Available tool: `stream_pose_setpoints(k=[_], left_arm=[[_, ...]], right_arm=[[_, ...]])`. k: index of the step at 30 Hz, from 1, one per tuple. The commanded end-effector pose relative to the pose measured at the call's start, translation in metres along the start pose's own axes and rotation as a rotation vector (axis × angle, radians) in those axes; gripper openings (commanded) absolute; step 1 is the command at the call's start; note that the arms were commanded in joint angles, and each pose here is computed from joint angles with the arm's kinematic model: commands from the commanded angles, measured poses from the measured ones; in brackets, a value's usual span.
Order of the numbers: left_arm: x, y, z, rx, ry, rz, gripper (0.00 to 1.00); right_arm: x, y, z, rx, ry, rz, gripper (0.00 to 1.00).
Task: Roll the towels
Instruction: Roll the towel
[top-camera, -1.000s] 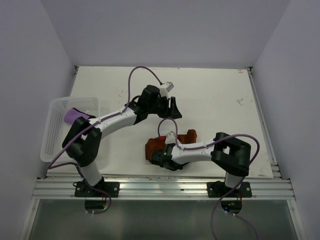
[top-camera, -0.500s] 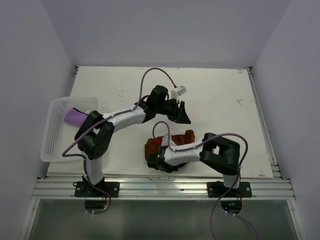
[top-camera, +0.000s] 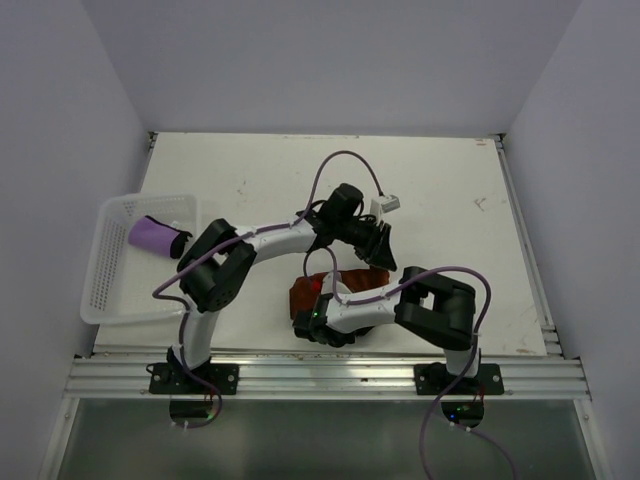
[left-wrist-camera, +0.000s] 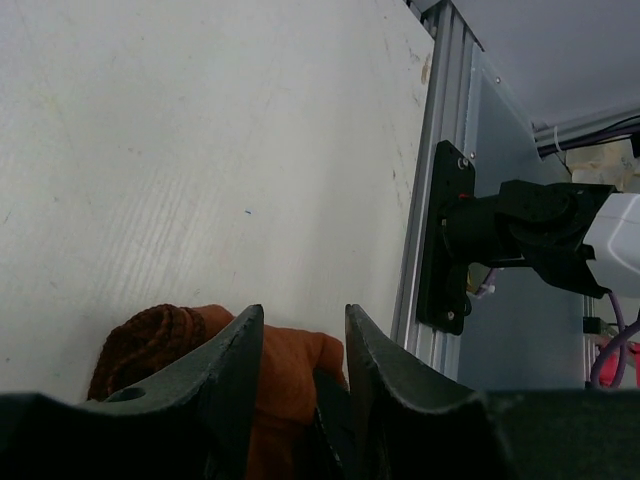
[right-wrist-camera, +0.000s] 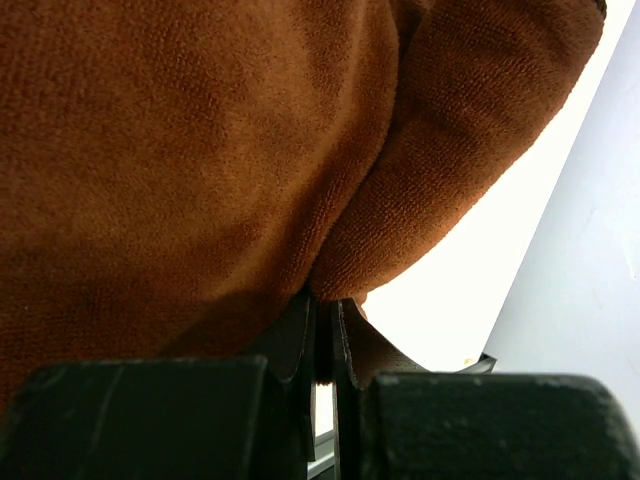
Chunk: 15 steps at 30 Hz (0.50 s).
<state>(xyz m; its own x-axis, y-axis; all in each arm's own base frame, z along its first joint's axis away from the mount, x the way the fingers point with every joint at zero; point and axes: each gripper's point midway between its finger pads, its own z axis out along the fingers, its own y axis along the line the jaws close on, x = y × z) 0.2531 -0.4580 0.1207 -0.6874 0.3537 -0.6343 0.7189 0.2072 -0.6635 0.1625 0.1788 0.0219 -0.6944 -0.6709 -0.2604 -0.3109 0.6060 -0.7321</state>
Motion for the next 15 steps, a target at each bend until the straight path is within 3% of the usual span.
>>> stream_pose_setpoints(k=[1,9,15], left_arm=[[0.008,-0.002,0.005,0.044,0.033,0.012,0.42],[0.028,0.011,0.013,0.019,0.070,-0.014,0.42],[0.048,0.045,0.019,-0.092,0.102,-0.048,0.42]], right_arm=[[-0.002,0.013,0.000,-0.030,0.005,0.042,0.00],[-0.001,0.017,0.002,-0.036,0.014,0.035,0.00],[0.000,0.018,0.002,-0.036,0.020,0.031,0.00]])
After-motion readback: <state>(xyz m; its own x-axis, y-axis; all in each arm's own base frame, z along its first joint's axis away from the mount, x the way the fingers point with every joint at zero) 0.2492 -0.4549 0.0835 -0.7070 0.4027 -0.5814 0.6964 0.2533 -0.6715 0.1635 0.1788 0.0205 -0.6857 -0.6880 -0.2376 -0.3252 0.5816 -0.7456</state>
